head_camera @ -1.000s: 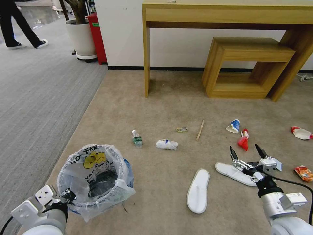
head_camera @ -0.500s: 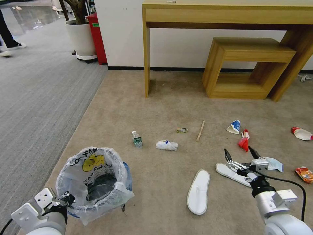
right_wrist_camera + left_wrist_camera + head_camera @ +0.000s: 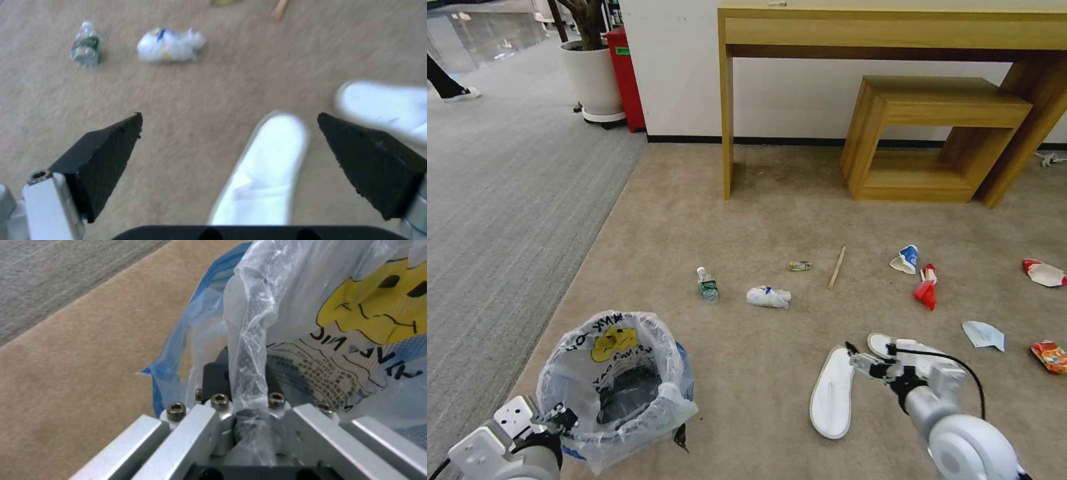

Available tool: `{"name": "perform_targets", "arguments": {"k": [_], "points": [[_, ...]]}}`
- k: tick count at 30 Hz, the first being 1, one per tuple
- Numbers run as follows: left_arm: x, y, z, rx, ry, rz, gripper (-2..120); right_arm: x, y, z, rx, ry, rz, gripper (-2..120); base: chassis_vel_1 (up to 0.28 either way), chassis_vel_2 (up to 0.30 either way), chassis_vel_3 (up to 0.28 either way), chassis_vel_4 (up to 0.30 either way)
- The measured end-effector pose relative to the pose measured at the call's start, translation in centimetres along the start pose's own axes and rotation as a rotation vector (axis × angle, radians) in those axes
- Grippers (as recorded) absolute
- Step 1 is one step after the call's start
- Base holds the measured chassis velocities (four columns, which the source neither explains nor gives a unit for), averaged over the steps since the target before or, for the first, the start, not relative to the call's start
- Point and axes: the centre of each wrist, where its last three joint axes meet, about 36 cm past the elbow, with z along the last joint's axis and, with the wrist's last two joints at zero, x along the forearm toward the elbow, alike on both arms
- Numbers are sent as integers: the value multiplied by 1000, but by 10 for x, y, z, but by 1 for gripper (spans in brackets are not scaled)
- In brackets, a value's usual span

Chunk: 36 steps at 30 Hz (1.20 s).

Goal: Pick up the trash bin and place the garbage on the floor into it.

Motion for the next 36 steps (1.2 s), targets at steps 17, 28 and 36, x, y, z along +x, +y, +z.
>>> {"name": "perform_targets", "arguments": {"k": [17, 28, 36], "points": [[2, 1, 6, 6, -6, -26, 0, -93, 29, 14, -76, 282, 51, 100, 0, 0, 0, 0], [2, 1, 5, 5, -11, -27, 0, -104, 31, 51, -61, 384, 103, 100, 0, 0, 0, 0], [1, 0, 5, 2, -13, -21, 0, -115, 29, 56, -77, 384, 127, 99, 0, 0, 0, 0]]}}
